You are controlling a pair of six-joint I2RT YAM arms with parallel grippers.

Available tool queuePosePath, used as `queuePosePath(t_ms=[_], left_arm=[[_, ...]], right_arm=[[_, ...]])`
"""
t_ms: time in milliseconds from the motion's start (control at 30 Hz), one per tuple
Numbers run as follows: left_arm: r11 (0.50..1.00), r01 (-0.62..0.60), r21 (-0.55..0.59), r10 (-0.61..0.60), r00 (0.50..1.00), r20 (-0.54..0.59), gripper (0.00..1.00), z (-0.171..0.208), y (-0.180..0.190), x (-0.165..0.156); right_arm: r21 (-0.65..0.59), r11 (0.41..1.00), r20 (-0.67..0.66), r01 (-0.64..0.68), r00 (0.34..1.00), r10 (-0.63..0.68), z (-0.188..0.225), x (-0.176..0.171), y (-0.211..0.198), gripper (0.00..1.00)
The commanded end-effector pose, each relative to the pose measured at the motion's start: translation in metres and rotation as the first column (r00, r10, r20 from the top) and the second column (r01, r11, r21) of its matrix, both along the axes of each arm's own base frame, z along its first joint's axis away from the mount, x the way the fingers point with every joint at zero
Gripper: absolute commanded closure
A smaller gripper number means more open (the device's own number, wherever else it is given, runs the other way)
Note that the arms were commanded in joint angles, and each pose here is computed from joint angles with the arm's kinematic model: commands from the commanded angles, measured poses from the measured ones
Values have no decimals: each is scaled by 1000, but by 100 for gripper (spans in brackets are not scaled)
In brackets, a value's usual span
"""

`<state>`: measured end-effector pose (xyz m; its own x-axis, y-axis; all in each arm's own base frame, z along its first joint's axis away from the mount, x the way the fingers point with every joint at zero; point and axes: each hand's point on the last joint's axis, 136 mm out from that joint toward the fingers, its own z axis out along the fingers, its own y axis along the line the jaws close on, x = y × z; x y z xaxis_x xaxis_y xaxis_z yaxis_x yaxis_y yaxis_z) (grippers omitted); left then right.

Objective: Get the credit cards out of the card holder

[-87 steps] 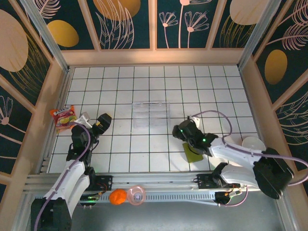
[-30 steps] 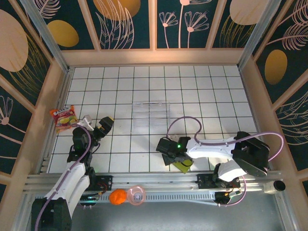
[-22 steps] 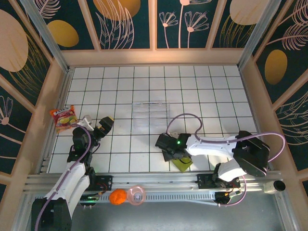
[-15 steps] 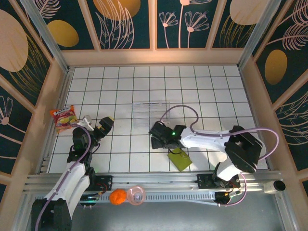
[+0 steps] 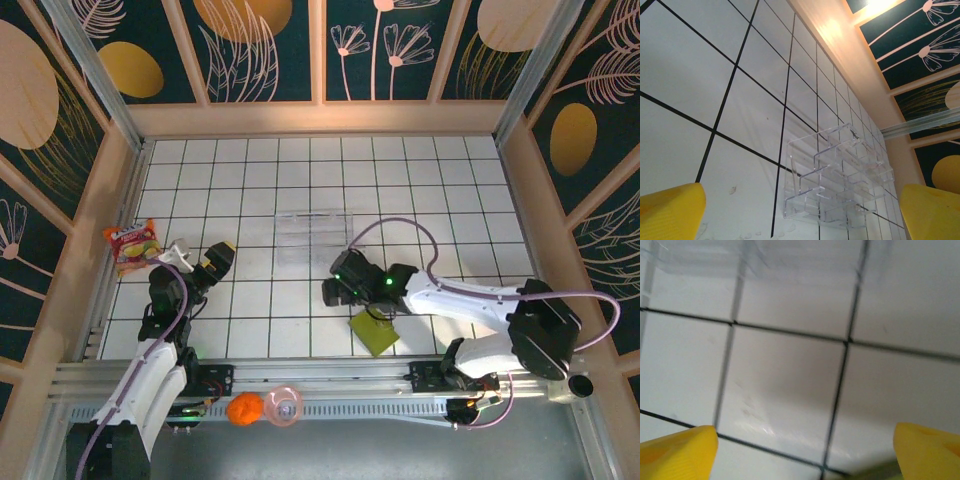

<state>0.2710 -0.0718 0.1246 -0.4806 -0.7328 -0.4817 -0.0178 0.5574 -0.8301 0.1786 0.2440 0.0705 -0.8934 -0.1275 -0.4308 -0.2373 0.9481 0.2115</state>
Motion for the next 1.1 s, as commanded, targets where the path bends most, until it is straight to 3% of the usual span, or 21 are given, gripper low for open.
queuePosePath(t_ms=[0,333,533,633,867,1067], left_arm=[[1000,13,-7,-13,1000,16,1,1,-2,0],[1000,24,-9,-24,1000,-4,1,-4,-4,0],[1000,18,-5,-18,1000,-2,1,-4,-3,-1],[1000,18,-4,-18,1000,4,1,-1,-2,-1],[1000,24,-15,-24,1000,4,1,0,-4,-1],[999,29,-17,-29,1000,0,1,1,-5,-1]], right_arm=[[-108,994,-149,26,988,-42,-26,-37,-46,1],[-88,984,-266,156,948,-174,-43,-52,-81,1],[-48,987,-370,155,915,-161,-51,-69,-76,2],[-1,989,-404,147,905,-135,-44,-78,-67,11],[51,994,-424,102,903,-71,-37,-90,-43,44],[11,998,-383,57,922,-49,-46,-92,-40,52]])
